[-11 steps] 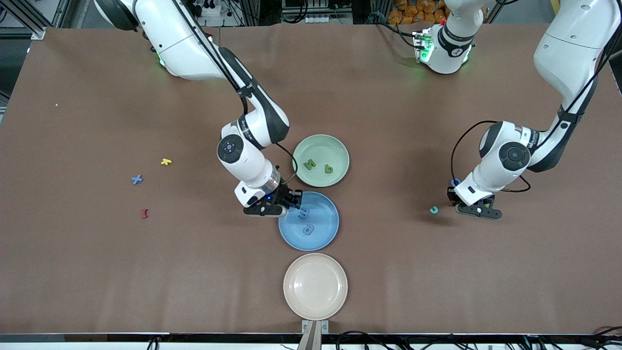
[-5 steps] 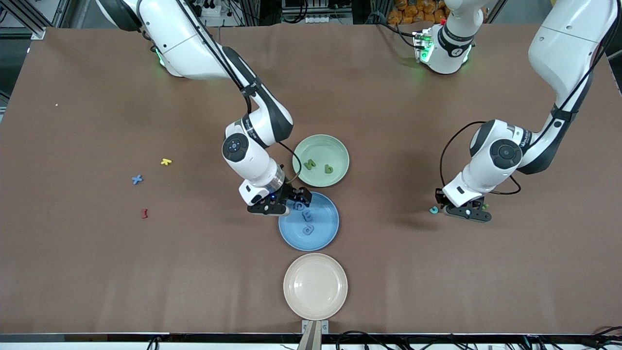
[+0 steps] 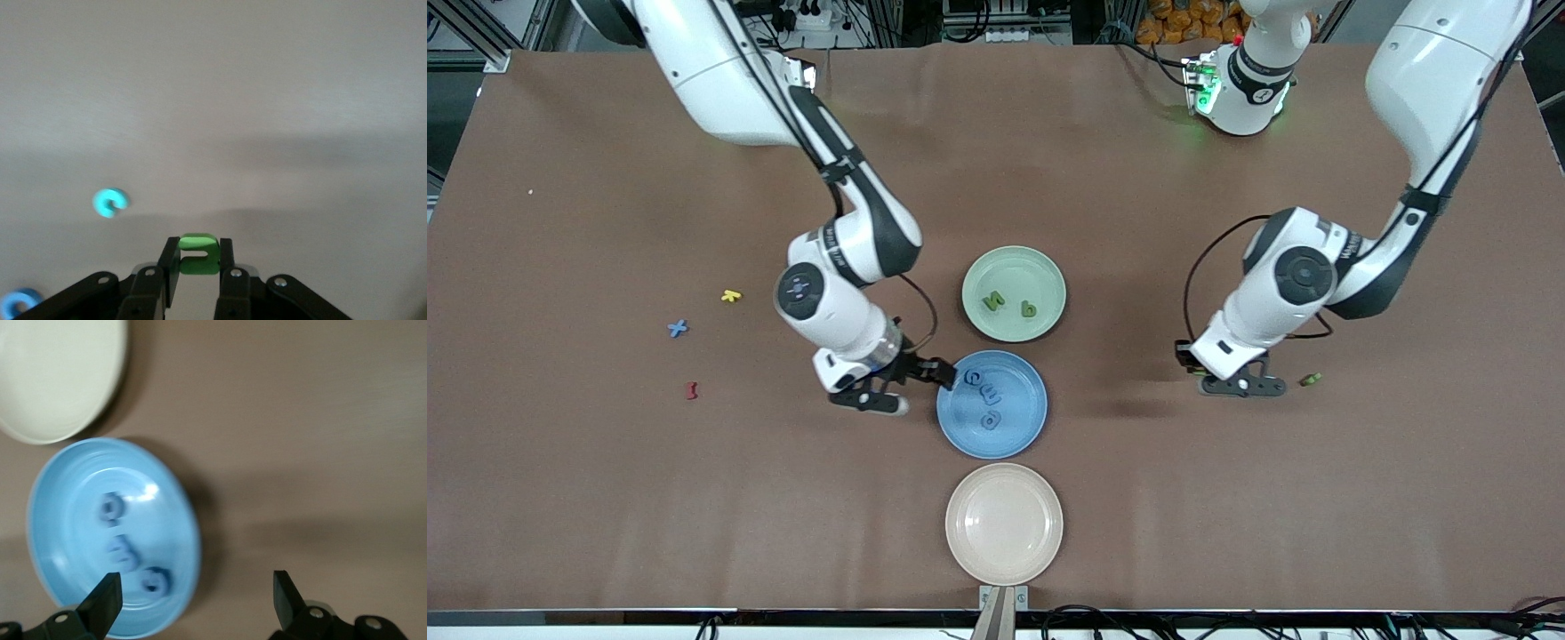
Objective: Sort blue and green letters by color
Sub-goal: 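Move the right gripper to blue 'x' while the left drops 'u' on green plate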
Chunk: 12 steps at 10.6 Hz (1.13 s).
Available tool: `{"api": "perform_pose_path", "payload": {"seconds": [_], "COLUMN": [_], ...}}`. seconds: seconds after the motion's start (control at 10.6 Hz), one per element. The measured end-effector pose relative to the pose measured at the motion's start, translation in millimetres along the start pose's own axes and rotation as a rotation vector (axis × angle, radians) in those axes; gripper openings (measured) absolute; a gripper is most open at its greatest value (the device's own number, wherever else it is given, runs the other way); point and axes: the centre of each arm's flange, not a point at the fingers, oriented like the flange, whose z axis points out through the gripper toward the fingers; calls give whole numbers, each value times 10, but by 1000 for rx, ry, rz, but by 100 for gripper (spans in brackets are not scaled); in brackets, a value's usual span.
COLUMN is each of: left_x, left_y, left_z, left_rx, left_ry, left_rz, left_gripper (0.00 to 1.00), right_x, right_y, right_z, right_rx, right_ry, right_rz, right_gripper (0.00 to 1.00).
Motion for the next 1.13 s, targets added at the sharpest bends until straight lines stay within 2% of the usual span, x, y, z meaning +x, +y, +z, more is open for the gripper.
{"api": "perform_pose_path", "payload": {"seconds": [0.19,0.57,0.85,1.13], "left_x": [-180,-633,-989,-1275], "left_y": [570,1551,2203,2646], "left_z": [-11,-11,107,346], "left_rx": [-5,-16,-30,1], "left_ry": [-6,-16,-40,-42], "left_rz": [-46,-134,-216,-270], "left_gripper": [28,28,28,28], "right_x": [230,626,881,851], "right_y": [577,1515,2193,3076], "right_z": [-180,-583,-968,-1184], "right_rx": [-33,-121,-165,-192], "right_ry": [-8,-59,-34,-42], "right_rz": [74,137,211,349], "right_gripper": [100,100,100,100]}}
